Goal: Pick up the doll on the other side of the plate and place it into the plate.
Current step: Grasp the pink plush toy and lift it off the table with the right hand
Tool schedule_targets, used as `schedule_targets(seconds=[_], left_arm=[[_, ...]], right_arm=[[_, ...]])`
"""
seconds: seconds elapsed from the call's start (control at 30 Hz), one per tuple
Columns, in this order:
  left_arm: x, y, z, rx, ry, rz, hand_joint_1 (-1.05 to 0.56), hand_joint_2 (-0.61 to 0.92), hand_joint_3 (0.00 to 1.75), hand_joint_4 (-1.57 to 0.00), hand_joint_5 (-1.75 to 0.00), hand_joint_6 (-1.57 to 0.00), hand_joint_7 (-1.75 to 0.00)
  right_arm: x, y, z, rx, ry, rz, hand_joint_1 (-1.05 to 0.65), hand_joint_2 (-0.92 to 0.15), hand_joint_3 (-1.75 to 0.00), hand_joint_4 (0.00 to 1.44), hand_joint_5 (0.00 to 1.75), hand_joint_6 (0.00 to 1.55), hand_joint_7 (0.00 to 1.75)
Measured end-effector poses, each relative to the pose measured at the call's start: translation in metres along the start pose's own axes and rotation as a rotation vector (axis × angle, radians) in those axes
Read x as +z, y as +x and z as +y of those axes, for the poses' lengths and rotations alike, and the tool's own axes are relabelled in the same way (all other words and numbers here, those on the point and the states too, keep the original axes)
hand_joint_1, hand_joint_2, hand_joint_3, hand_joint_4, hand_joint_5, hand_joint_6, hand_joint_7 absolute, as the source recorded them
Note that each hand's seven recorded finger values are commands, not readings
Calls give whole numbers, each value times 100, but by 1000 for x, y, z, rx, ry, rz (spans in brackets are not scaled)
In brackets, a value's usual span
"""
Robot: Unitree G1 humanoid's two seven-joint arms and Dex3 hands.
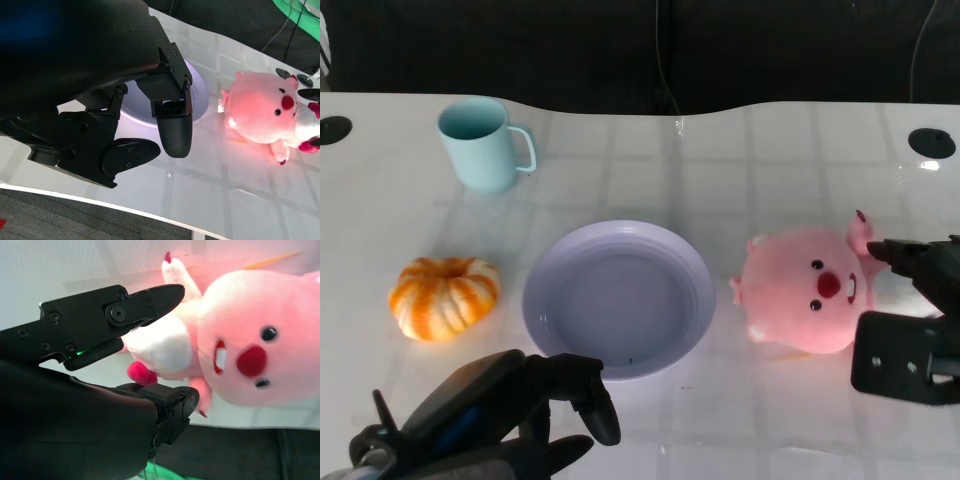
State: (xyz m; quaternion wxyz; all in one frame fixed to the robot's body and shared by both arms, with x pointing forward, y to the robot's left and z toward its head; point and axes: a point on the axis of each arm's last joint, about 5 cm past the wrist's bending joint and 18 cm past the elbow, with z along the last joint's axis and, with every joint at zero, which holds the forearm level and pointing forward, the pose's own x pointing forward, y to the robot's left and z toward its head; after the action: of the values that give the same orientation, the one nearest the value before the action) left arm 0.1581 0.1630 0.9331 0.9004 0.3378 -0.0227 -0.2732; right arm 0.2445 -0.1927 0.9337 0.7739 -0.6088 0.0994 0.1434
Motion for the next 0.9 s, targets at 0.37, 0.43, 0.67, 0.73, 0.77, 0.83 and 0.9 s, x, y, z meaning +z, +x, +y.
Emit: schedule_targets(seconds=[0.37,0.43,0.67,0.73,0.77,0.83,0.9], left_arm=[[0,-1,-1,-3,0,-6,-17,74,65,-69,-174,-74,-106],[0,-2,-1,-3,-1,-5,-17,74,65,-68,-175,-74,-106],[2,-2,-1,1,4,-5,-15,75,64,-67,-173,-74,-106],[3,-2,-1,2,4,-5,-16,75,64,-66,-170,-74,-106],[3,-3,-1,3,3,-5,-16,75,65,-66,-170,-74,-106],[4,-3,-1,5,3,-6,-16,75,64,-67,-170,-73,-105],[4,-3,-1,5,3,-6,-16,75,63,-66,-170,-74,-105]], right_arm=[[4,45,13,99,107,77,-64,-92,-12,18,18,33,2],[6,52,12,103,119,86,-64,-92,-12,22,18,37,4],[7,64,30,-36,171,81,-45,-92,-6,51,16,70,7],[6,64,37,-108,208,72,-33,-92,-9,74,23,87,11],[5,65,40,-142,228,68,-31,-92,-10,79,25,90,12],[4,64,44,-213,252,57,-18,-92,-13,84,113,116,18],[4,64,47,-268,263,44,-15,-89,-20,88,145,125,25]])
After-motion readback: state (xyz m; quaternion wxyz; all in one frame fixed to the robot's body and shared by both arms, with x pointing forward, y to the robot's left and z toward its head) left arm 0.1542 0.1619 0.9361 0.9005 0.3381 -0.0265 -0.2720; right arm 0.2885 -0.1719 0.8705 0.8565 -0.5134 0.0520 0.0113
